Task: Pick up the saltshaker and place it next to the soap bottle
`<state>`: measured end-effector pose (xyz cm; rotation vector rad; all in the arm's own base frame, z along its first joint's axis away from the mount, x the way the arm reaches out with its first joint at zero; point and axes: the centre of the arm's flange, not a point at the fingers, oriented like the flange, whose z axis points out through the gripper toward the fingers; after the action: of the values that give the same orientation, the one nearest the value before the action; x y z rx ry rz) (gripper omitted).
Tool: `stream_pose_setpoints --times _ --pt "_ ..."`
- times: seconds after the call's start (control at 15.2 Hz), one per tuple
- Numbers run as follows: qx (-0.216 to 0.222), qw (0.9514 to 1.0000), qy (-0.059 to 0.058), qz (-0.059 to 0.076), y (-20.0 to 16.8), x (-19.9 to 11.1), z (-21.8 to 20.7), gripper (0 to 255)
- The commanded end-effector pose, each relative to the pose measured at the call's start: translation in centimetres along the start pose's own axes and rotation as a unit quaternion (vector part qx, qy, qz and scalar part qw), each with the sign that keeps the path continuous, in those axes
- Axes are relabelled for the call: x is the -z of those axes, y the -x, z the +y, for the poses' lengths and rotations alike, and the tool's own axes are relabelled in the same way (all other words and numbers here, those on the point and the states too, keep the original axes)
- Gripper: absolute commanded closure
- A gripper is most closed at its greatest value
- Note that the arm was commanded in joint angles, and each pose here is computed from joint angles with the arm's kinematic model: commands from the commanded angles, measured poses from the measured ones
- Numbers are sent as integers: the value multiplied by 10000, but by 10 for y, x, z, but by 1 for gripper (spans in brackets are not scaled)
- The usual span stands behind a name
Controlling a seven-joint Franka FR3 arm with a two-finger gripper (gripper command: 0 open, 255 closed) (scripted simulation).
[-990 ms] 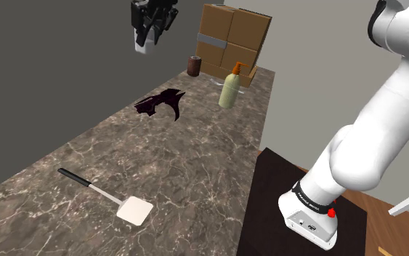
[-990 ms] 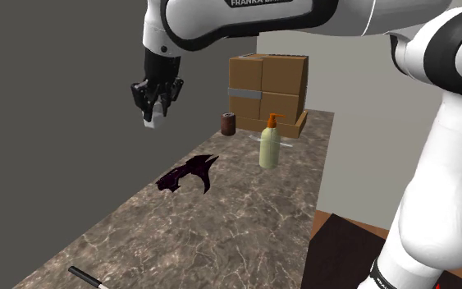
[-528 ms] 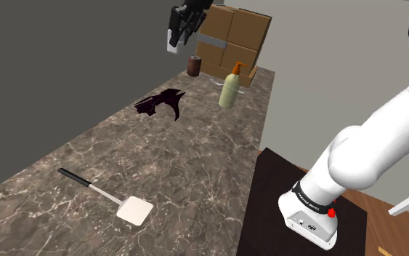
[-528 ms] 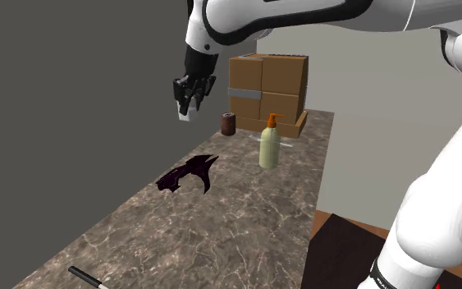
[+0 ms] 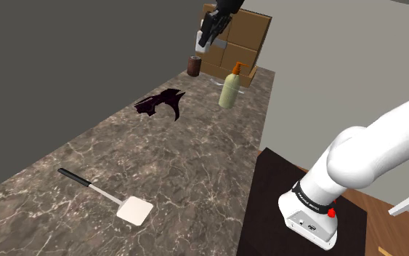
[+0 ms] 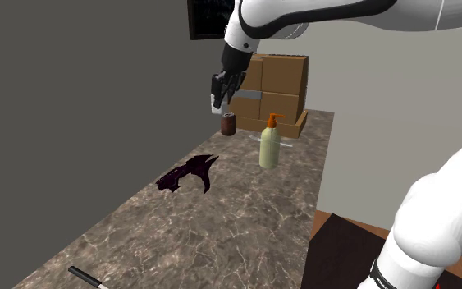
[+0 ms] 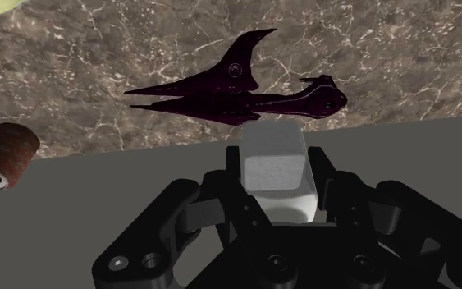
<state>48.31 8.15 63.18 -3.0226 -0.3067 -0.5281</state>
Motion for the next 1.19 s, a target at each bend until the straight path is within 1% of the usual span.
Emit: stream_pose_setpoints --times 0.0,0.86,1.12 --pt "8 10000 -6 1 11 5 23 255" --pt "8 10000 -6 1 81 35 179 255" --pt "8 10000 -6 1 88 15 180 255"
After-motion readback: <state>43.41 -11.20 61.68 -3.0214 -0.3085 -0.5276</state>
